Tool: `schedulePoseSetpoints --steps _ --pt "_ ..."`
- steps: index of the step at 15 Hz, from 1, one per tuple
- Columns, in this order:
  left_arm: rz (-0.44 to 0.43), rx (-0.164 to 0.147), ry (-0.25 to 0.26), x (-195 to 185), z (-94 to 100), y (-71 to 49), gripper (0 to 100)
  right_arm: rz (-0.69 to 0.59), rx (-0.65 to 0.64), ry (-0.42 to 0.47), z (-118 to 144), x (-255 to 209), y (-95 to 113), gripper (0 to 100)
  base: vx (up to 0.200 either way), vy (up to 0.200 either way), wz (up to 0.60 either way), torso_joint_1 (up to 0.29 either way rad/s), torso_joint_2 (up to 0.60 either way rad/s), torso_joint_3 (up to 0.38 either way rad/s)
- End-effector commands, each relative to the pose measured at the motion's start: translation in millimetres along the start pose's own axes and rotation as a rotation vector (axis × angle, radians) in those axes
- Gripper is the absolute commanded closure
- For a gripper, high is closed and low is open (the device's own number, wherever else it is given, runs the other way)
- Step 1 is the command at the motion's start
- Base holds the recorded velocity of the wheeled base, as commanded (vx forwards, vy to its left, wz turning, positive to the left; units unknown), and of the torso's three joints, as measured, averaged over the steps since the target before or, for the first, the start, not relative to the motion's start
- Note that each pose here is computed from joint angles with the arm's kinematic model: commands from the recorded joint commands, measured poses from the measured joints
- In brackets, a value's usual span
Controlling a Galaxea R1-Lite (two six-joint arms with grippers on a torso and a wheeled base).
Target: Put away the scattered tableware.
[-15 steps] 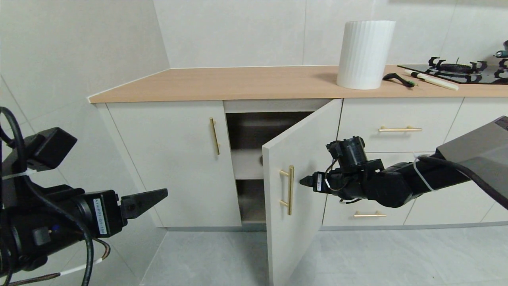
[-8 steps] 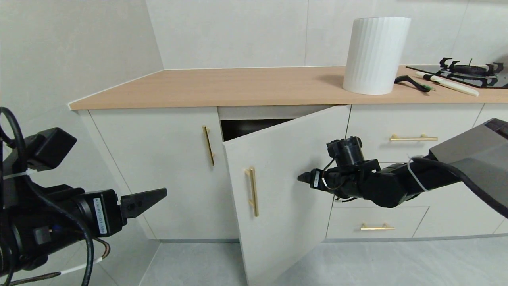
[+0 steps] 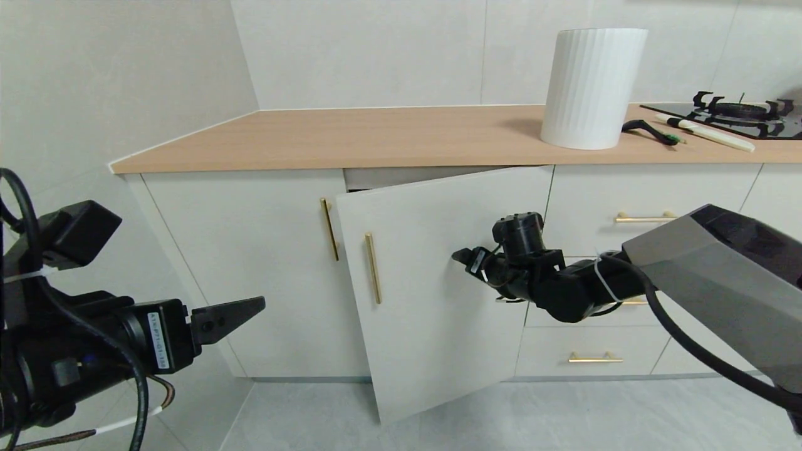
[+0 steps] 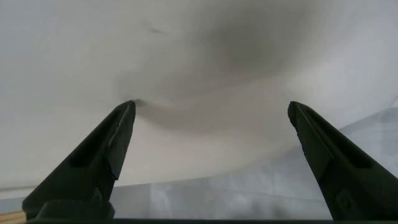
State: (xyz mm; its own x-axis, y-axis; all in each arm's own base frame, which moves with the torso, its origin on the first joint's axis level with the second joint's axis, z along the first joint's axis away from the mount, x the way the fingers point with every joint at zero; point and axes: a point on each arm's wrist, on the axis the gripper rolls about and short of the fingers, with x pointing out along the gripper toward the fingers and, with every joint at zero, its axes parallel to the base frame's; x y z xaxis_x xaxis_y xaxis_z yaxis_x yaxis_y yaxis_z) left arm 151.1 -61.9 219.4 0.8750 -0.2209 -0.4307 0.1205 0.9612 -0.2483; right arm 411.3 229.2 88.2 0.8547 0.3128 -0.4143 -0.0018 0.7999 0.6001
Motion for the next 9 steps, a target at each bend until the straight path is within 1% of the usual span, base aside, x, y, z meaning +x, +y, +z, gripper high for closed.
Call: schedulePoseSetpoints --steps 1,5,9 --pt "0.001 -0.001 0.0 0.2 0.0 0.1 0 -0.039 0.028 -0.026 -7.7 22.4 -8.6 0 0.0 0.0 0.0 0.0 0.0 0.0" --pt "0.002 -0.001 0.003 0.7 -0.5 0.2 0 -0.077 0.068 -0.097 3.5 37.5 -17.7 0 0.0 0.0 0.0 0.0 0.0 0.0" --pt "0.003 -0.001 0.005 1.1 -0.6 0.2 0 -0.098 0.089 -0.136 10.3 42.2 -22.1 0 0.0 0.0 0.0 0.0 0.0 0.0"
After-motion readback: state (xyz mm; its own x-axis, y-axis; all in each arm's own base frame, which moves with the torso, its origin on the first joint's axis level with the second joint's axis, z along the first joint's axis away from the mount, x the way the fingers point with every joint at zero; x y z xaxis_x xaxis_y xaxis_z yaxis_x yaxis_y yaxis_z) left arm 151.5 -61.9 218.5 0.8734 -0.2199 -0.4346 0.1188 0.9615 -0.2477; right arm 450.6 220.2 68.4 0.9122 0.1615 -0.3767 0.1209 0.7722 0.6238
